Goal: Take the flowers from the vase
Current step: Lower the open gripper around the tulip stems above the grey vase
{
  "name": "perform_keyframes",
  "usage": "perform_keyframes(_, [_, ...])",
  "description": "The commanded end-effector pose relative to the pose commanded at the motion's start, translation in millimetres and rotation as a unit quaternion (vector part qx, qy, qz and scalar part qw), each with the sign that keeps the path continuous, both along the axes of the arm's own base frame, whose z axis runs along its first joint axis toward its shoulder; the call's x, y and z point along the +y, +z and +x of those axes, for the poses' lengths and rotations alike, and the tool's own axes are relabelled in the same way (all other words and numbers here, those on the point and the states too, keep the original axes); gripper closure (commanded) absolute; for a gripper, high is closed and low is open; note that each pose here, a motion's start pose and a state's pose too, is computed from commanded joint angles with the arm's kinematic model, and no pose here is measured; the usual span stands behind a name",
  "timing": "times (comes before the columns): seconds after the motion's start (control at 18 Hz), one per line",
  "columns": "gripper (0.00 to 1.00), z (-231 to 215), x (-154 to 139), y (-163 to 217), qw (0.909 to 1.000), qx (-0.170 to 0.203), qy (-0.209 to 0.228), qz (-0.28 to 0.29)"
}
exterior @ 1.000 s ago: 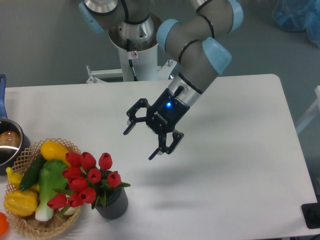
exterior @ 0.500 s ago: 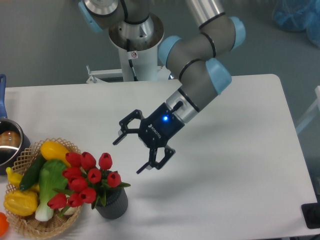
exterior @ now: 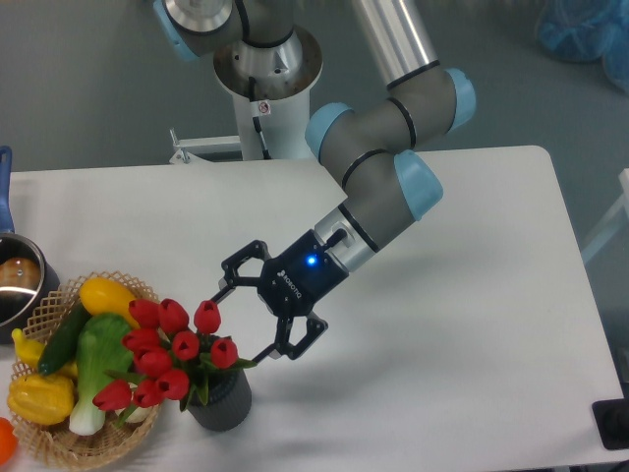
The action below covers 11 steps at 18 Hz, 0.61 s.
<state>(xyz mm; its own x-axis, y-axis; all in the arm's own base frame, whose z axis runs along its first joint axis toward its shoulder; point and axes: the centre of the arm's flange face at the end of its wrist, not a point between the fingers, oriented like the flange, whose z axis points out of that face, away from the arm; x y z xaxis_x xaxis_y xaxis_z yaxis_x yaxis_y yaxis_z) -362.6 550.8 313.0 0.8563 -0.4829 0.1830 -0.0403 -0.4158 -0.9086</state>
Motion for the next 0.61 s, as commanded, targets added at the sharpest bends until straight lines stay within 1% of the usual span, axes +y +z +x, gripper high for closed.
perform_keyframes(0.17, [0.0, -1.9, 5.0, -0.5, 1.0, 0.003, -0.002, 0.002])
perform_keyframes(0.44, [0.0, 14.6, 16.5, -8.3, 0.9998, -0.002, -0.018, -0.001])
perform_keyframes(0.61, [0.07, 20.7, 20.2, -8.4, 0.9997, -0.002, -0.023, -0.001])
